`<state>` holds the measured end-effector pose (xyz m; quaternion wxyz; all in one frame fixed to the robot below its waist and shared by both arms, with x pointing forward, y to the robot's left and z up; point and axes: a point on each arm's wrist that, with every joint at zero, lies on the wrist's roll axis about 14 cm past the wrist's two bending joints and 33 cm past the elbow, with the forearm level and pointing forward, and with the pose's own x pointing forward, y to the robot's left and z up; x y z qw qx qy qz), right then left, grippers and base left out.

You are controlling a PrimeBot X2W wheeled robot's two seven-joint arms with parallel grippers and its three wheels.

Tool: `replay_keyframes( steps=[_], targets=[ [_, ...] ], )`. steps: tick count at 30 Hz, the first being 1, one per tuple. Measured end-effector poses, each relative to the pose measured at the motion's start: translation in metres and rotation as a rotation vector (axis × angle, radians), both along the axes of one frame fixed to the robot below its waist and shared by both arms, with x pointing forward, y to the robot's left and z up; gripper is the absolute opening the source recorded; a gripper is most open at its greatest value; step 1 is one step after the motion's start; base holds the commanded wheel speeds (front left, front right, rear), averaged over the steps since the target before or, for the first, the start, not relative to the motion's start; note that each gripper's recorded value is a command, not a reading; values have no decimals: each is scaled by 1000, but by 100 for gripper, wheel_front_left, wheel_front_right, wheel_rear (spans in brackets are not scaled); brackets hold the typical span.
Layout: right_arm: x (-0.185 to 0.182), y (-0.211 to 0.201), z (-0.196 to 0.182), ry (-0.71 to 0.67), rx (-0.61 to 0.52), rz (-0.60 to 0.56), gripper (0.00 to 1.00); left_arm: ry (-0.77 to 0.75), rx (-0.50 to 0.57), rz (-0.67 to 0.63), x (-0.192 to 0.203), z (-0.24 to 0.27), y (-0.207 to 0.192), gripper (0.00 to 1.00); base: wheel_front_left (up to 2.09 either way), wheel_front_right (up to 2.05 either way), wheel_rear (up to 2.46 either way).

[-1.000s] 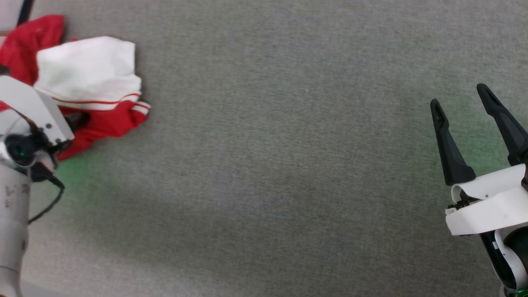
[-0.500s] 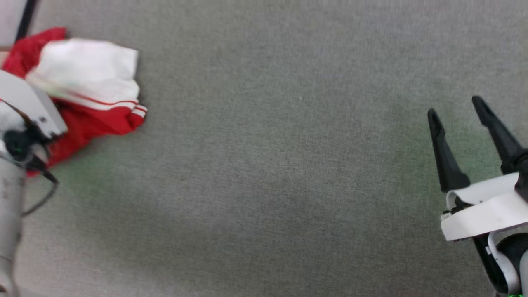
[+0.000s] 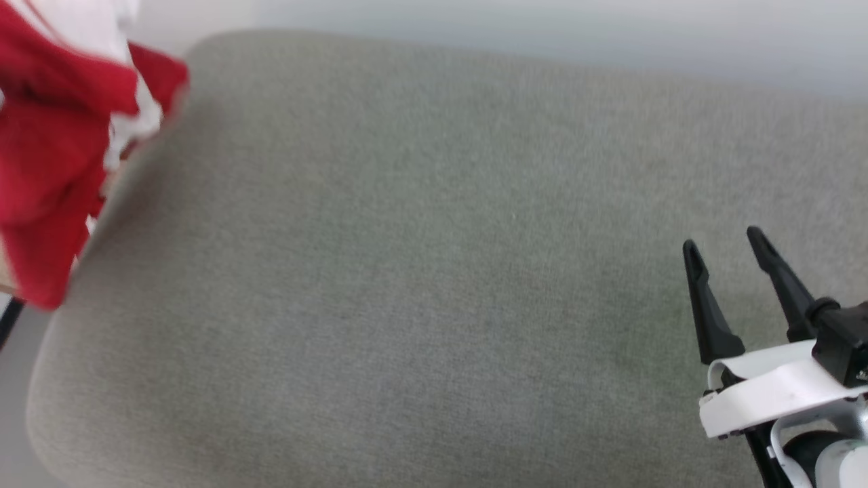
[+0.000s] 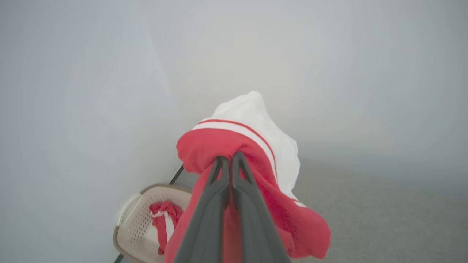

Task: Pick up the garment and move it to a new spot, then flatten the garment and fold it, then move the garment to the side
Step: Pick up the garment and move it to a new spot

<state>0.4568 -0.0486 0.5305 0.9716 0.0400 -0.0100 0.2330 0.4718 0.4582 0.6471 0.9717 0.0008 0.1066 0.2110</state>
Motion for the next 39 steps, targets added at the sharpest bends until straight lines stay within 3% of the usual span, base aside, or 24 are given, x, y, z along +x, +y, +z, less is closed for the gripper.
replay_keyframes(
  steps=[7, 15, 25, 39],
  targets=[
    [-20, 5, 30, -71, 32, -1, 100, -202, 148, -74, -25, 109, -21, 0, 0, 0, 0],
    [-34, -7, 58, -146, 46, -42, 100, -308, 195, -205, -48, 171, -74, 0, 0, 0, 0],
    [-49, -79, 58, -152, 14, -246, 100, -256, 161, -447, -32, 157, -181, 0, 0, 0, 0],
    [-100, -198, 50, -132, -41, -595, 100, -88, 34, -840, -9, 69, -346, 0, 0, 0, 0]
  ],
)
